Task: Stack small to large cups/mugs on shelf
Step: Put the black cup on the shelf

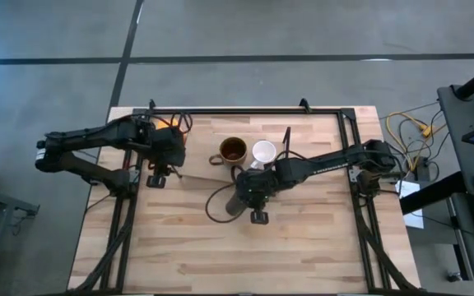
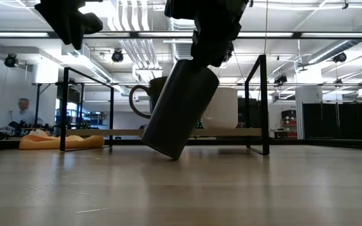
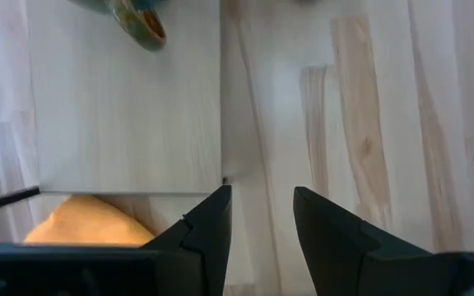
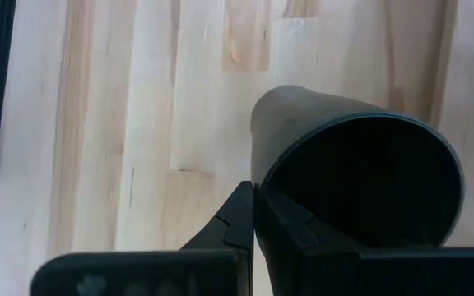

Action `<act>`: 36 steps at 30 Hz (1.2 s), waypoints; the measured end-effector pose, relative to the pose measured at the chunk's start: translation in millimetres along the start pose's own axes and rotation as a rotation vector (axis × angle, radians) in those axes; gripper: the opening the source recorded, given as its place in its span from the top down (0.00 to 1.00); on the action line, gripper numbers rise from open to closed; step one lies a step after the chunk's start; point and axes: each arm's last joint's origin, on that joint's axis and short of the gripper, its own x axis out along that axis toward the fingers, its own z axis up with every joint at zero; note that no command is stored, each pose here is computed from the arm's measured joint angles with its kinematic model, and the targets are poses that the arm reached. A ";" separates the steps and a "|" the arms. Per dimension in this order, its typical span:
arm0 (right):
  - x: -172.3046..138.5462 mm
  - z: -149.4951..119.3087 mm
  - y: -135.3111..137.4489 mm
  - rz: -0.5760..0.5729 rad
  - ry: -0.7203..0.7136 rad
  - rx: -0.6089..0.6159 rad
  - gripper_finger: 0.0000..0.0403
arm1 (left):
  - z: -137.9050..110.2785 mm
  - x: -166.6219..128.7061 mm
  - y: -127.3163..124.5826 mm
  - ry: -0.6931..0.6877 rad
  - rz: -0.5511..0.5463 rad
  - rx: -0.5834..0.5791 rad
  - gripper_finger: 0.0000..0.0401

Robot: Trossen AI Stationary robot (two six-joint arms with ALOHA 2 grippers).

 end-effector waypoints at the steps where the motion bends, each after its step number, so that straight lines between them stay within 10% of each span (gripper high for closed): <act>1: 0.5 0.0 -0.7 -0.001 0.001 -0.006 0.98 | 1.6 0.6 0.5 -0.010 0.003 0.000 0.70; 36: -2.3 24.0 -4.0 -0.016 -0.177 -0.092 0.85 | 9.8 3.0 2.7 -0.055 0.012 0.010 0.70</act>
